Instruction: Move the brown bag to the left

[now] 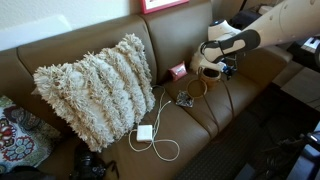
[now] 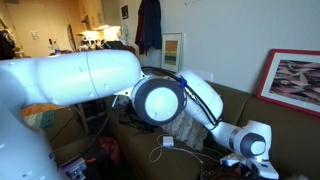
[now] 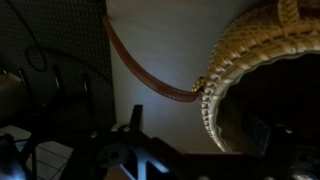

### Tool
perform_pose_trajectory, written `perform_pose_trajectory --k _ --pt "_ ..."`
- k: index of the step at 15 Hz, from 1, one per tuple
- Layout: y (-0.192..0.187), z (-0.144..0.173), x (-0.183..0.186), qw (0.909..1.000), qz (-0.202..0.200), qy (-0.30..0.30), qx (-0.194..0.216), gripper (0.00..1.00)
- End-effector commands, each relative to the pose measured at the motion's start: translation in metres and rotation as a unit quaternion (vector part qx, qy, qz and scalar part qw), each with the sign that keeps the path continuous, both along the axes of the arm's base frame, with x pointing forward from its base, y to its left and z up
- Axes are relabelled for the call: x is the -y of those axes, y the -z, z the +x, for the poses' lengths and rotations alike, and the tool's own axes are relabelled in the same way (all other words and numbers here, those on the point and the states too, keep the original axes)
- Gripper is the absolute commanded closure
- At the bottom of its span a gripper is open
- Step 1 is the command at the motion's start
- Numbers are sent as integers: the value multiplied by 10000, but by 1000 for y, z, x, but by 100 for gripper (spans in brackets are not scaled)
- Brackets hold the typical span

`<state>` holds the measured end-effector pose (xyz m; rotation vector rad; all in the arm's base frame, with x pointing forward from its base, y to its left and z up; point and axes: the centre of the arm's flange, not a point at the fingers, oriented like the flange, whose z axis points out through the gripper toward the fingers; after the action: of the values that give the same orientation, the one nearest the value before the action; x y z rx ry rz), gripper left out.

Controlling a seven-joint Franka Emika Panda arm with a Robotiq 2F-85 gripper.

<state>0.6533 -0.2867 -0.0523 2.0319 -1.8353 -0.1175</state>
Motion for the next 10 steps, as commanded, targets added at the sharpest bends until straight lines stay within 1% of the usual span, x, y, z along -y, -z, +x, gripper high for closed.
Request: perform_pose_trajectory --k 1,2,3,6,8,10 --pt "47 51 29 9998 146 -6 -131 0" --pt "48 50 30 9997 115 16 -199 0" --pt "49 48 30 9991 -2 124 -398 0" --pt "50 38 34 9963 -176 365 -753 0" --pt "53 30 35 9948 -231 402 -909 0" --pt "55 26 34 9940 -240 440 -977 0"
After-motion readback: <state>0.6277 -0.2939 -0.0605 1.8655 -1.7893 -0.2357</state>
